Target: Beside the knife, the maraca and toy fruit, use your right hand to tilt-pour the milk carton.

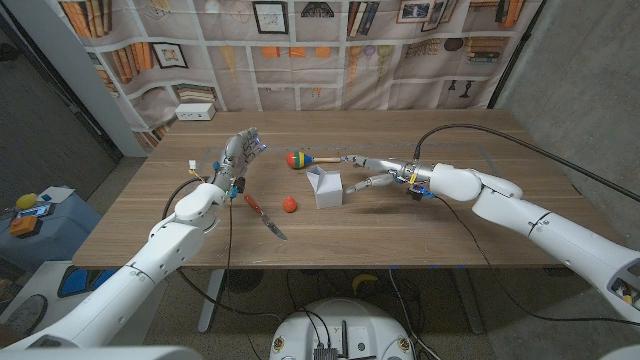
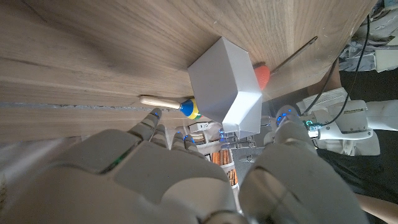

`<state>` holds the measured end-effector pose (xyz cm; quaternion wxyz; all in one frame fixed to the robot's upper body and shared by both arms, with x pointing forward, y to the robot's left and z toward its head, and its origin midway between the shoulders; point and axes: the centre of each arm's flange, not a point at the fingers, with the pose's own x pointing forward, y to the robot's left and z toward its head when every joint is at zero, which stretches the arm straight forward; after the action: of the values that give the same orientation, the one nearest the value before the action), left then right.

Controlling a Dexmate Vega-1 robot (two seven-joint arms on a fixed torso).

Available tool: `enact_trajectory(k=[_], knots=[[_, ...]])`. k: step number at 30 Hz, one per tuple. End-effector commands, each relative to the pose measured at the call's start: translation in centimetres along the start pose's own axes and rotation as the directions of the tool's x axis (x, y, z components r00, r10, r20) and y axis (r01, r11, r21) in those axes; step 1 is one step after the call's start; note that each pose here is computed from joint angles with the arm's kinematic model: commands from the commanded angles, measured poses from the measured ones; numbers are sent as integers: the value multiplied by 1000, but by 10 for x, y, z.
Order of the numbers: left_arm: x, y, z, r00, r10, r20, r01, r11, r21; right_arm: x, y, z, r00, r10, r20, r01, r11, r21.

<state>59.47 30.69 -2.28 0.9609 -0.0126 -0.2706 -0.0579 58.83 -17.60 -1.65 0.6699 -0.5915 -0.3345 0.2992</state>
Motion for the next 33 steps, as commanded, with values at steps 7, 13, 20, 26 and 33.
enact_trajectory(k=[7,13,20,26,33], knots=[[-8,-2,-7,1000,6,-9,-6,1000,-19,24,2,-6,1000,23,10,-23,1000,-1],[-11,-1,-8,1000,4,-19,-4,1000,-17,30,3,-9,1000,24,9,-23,1000,-7],[-15,1,-9,1000,8,-22,-8,1000,-17,36,6,-9,999,44,4,-44,998,-41],[-18,0,-12,1000,10,-26,-11,1000,-18,40,10,-9,999,47,0,-46,997,-66],[-20,1,-13,1000,17,-25,-17,1000,-20,43,12,-9,1000,30,-11,-31,995,-97]])
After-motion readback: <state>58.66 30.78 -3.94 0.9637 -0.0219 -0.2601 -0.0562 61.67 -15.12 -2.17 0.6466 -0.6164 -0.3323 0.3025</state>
